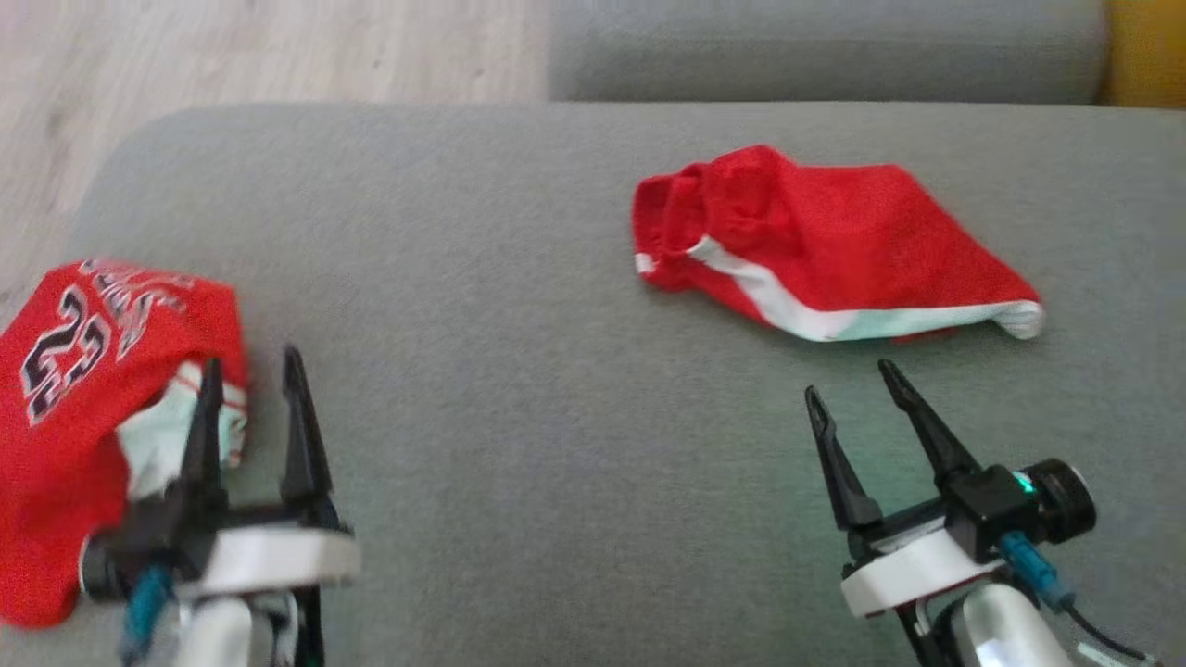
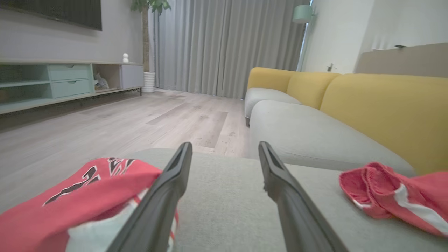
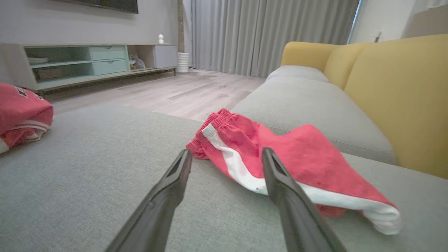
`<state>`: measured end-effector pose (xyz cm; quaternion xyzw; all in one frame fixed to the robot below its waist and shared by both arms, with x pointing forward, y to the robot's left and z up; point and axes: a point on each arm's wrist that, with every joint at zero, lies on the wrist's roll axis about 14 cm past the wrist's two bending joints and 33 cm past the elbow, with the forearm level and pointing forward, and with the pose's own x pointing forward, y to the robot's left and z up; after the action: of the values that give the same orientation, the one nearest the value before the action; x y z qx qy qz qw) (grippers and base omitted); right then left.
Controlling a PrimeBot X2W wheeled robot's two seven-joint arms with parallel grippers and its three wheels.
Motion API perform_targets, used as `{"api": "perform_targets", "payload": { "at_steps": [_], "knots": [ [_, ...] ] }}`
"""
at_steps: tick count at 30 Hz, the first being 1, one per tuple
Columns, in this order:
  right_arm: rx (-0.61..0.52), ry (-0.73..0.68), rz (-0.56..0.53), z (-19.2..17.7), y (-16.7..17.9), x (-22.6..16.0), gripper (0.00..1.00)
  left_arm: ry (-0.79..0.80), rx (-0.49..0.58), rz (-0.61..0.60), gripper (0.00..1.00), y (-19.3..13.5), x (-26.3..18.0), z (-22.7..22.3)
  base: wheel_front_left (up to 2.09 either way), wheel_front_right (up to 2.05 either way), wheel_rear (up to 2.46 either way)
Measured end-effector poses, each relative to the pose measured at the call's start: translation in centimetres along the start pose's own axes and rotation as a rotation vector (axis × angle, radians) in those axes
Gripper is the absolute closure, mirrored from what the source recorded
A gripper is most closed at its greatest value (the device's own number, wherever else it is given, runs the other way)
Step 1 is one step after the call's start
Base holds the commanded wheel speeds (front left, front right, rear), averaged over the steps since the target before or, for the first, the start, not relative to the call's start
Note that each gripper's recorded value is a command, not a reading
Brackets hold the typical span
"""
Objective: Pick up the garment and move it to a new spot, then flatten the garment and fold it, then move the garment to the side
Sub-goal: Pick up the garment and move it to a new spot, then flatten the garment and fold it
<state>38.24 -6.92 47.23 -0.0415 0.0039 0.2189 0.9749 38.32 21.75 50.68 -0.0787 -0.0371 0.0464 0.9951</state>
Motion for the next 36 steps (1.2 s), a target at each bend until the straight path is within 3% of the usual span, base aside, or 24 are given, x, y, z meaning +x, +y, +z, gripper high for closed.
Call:
{"api": "perform_targets", "payload": {
  "at_steps": [12,36],
  "knots": [
    [0.051,-0.001,-0.202,0.1,-3.7,-6.0,0.0,0.075,0.085,-0.215,0.0,-7.3,-5.1,-2.9,0.0,0.0,0.0],
    [0.073,-0.016,-0.215,0.4,-3.2,-7.2,0.0,0.121,0.05,-0.122,0.0,-5.9,-7.3,-4.0,0.0,0.0,0.0]
  ]
}}
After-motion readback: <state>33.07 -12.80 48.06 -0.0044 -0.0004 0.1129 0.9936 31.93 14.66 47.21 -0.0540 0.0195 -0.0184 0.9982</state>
